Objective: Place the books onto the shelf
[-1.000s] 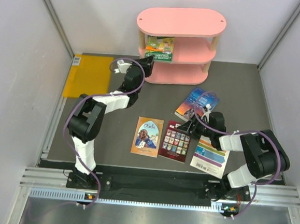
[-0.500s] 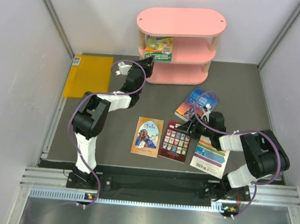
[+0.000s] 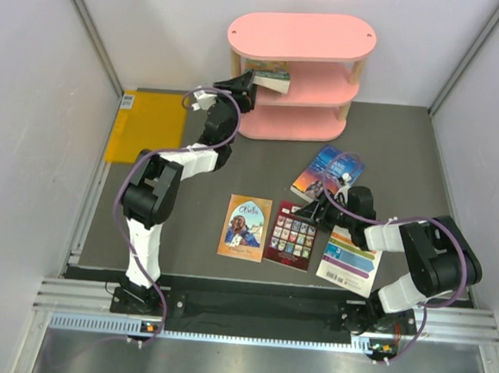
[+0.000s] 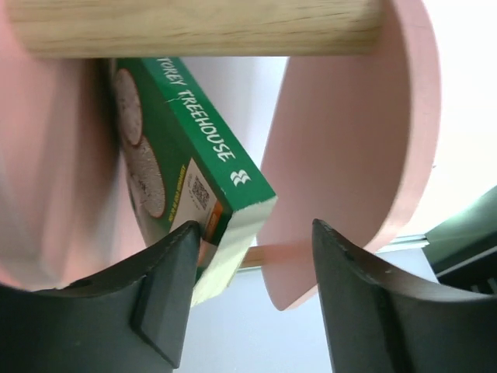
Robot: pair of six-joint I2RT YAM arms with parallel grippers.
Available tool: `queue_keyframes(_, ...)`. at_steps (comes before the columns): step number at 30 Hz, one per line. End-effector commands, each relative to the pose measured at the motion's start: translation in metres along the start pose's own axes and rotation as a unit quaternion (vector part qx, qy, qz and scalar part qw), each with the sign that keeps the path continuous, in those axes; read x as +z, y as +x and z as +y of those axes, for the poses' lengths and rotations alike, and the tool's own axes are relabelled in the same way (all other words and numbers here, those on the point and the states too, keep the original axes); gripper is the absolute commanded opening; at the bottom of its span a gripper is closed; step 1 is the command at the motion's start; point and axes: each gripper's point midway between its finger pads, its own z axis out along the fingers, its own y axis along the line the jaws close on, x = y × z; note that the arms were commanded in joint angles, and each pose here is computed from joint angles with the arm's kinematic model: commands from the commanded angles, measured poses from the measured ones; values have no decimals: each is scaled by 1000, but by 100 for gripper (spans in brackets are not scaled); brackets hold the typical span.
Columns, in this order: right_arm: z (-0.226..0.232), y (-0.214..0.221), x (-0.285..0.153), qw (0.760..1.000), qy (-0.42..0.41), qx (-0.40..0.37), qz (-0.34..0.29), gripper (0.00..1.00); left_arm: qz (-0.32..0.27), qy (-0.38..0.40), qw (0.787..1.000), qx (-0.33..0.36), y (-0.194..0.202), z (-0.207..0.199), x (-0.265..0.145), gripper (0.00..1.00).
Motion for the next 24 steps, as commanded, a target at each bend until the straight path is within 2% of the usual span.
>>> queue_keyframes(1, 6, 4, 3, 1000, -13, -13, 10, 51, 9, 93, 995, -19, 2, -66, 6, 74)
queue_keyframes(4, 6, 5, 3, 1000, -13, -12, 11, 51, 17, 93, 995, -19, 6, -69, 9, 86)
queue_keyframes(5, 7, 4, 3, 1000, -13, -13, 9, 51, 23, 91, 995, -17, 8, -69, 9, 95)
queue_keyframes(7, 6, 5, 3, 1000, -13, -12, 11, 51, 32, 82, 996, -20, 12, -65, 10, 99)
queue_keyframes(13, 6, 5, 3, 1000, -13, -11, 10, 51, 45, 53, 996, -52, 12, -49, -4, 99)
queue_keyframes(18, 7, 4, 2, 1000, -13, -13, 9, 51, 18, 42, 999, -21, -7, -51, -21, 99)
queue_keyframes(24, 7, 4, 2, 1000, -14, -13, 9, 51, 7, 47, 999, -12, -21, -57, -20, 99)
